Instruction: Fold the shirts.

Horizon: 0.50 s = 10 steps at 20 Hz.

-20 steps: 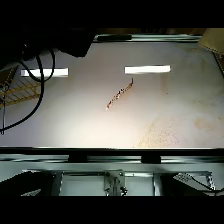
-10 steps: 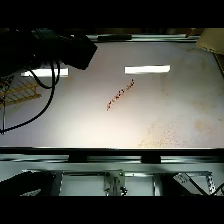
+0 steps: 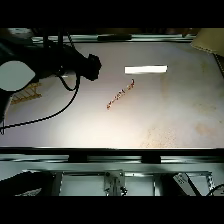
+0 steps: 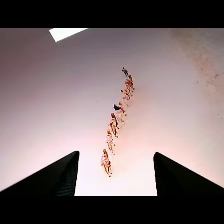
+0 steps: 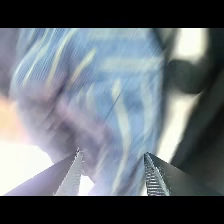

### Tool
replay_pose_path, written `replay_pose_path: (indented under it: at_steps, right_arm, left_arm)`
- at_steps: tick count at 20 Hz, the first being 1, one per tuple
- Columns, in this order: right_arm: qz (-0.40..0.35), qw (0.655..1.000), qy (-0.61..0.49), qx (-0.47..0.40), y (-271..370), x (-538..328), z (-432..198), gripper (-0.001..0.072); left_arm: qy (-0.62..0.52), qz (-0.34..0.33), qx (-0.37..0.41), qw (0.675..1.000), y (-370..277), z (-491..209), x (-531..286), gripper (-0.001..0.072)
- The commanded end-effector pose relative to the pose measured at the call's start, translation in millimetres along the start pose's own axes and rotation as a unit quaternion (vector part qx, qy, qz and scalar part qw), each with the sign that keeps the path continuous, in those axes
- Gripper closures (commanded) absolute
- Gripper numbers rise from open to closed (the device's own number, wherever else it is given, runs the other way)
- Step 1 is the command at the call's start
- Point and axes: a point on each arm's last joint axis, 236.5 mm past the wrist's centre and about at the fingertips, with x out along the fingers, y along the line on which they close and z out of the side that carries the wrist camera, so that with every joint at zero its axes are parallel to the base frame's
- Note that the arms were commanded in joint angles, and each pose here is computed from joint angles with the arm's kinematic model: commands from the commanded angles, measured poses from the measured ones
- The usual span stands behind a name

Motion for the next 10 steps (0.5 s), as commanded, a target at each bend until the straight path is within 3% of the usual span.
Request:
replay_pose_path:
  at_steps: [1,3,4,6,8,10]
  right_arm:
    - [0.147,0.983,0.106,-0.003,69,-11,-49,0.0203]
    - [0.240,0.952,0.191,-0.024,112,-22,-86,0.0222]
    - [0.268,0.932,0.240,-0.051,128,-28,-109,0.0278]
    - [0.313,0.885,0.320,-0.127,167,-44,-160,0.0277]
    - [0.365,0.846,0.343,-0.184,219,-65,-199,0.0277]
    - [0.386,0.827,0.347,-0.215,268,-84,-238,0.0276]
  left_arm:
    - [0.026,0.018,-0.006,0.999,15,-12,26,0.0176]
    - [0.053,0.031,-0.010,0.998,26,-25,46,0.0176]
    - [0.071,0.037,-0.012,0.997,31,-35,55,0.0176]
    - [0.122,0.052,-0.018,0.991,43,-61,75,0.0176]
    - [0.185,0.066,-0.021,0.980,52,-93,90,0.0176]
    - [0.253,0.081,-0.025,0.964,62,-129,99,0.0175]
